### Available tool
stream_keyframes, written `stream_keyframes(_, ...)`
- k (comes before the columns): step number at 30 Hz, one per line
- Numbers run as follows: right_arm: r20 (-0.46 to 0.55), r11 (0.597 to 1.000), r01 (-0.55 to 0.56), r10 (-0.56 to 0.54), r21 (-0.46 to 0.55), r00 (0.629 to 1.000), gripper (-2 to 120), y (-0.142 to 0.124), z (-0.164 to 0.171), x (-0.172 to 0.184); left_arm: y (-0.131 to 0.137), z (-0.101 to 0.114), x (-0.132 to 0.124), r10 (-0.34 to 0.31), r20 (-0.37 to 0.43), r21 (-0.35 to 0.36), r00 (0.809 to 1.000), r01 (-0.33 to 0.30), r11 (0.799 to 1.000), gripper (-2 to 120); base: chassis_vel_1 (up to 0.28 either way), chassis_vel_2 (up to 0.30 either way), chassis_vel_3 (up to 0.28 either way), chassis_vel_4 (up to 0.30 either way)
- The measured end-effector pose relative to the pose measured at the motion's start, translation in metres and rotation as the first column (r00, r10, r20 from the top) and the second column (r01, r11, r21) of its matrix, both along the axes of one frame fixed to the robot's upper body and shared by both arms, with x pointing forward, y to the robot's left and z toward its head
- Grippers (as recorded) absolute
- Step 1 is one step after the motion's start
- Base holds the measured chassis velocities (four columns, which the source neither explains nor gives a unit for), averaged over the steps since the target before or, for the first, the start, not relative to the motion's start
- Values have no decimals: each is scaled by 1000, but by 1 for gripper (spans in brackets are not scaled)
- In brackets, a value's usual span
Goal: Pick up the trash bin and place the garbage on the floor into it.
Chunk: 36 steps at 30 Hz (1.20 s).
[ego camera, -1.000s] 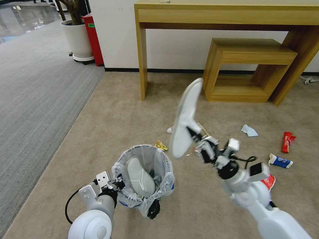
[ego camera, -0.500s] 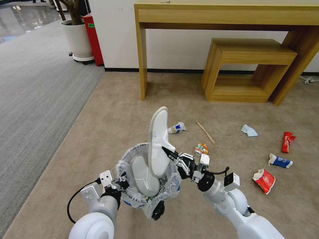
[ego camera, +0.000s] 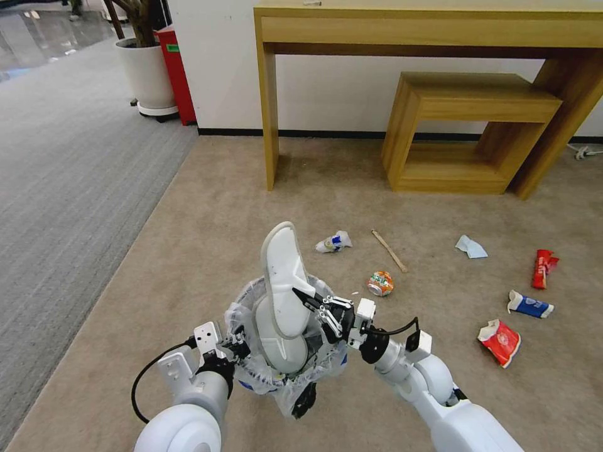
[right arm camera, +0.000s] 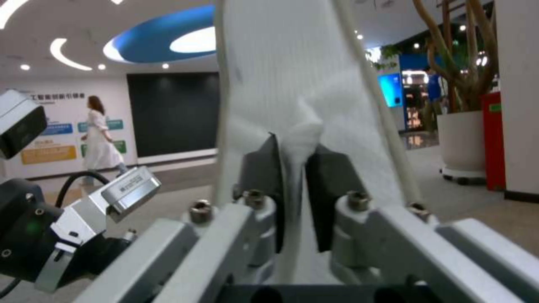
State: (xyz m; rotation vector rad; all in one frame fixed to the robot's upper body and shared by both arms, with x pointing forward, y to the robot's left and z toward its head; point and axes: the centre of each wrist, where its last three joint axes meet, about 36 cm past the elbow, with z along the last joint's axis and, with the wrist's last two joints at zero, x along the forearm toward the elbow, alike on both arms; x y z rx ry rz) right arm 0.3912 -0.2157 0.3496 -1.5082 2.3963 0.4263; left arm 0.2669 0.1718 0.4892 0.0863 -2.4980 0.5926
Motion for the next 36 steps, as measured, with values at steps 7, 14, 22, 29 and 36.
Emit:
stream_keyframes(7,4,999,-33,33,-39,999,41,-16,0,-6,6,2,1,18,5,1,1000,-18,1000,0,0,0,0,0)
stream_keyframes(14,10,994,104,-104,-19,995,72,-36,22,-13,25,-2,11,81,14,42,997,-81,996,0,0,0,0,0)
stream_keyframes(22,9,819,571,-571,-54,821,98,-77,44,-12,59,-2,22,188,33,81,982,-190,978,0,0,0,0,0)
stream_keyframes(29,-5,656,752,-754,-57,657,100,-111,33,-33,77,7,16,242,33,151,970,-244,958,0,0,0,0,0)
stream_keyframes(36,44,552,832,-831,-47,554,100,-137,28,-57,81,9,12,268,90,230,959,-282,931,0,0,0,0,0)
